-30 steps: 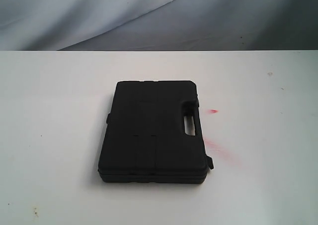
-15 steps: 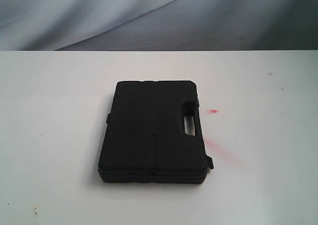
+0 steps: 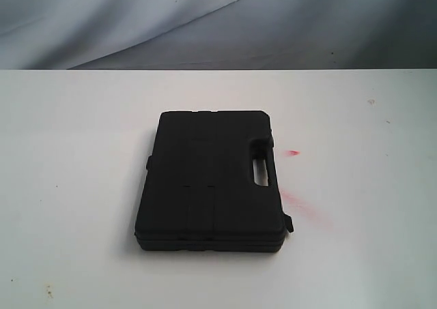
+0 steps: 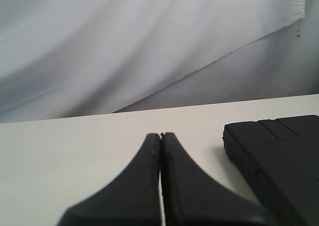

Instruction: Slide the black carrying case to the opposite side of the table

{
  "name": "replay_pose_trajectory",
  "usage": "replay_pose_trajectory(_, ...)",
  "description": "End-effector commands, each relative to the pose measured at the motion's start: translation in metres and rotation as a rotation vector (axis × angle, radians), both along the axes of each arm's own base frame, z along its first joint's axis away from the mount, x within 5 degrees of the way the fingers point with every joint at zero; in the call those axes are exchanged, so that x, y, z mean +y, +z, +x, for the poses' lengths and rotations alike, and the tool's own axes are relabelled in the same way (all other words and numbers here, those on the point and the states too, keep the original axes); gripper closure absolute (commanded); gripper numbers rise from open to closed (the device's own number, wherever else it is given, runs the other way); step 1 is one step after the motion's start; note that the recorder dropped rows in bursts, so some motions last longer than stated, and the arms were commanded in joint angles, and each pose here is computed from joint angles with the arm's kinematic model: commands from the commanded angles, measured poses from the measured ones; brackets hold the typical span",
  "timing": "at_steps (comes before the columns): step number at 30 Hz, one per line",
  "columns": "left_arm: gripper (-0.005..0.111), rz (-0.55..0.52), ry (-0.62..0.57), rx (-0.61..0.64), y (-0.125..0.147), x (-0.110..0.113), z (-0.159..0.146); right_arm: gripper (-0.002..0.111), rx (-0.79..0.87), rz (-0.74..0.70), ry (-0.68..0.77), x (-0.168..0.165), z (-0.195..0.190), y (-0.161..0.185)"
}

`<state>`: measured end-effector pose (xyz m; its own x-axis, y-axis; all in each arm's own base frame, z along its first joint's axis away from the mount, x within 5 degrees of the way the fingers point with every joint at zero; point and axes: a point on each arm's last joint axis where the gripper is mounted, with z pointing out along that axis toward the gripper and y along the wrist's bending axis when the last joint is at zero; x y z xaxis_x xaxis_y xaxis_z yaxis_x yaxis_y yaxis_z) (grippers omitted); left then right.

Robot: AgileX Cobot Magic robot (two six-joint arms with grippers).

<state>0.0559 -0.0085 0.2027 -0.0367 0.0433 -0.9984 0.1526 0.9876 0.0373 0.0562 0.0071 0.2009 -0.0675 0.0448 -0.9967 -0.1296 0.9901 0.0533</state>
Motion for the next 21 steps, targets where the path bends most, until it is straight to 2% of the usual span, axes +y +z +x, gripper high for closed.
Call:
replay_pose_trajectory(1,0.107,-0.003,0.011,0.002,-0.0014,0.0006,-0.0001,0.108,-0.007,-0.010,-0.005,-0.0004,-0.0003,-0.0007)
replay_pose_trajectory(5,0.107,-0.007,0.048,0.002,-0.0014,0.0027,0.0002,0.108,-0.007,-0.010,-0.005,-0.0004,-0.0003,-0.0007)
replay_pose_trajectory(21,0.107,-0.005,0.048,0.002,-0.0014,0.0027,0.0002,0.108,-0.007,-0.010,-0.005,-0.0004,-0.0003,-0.0007)
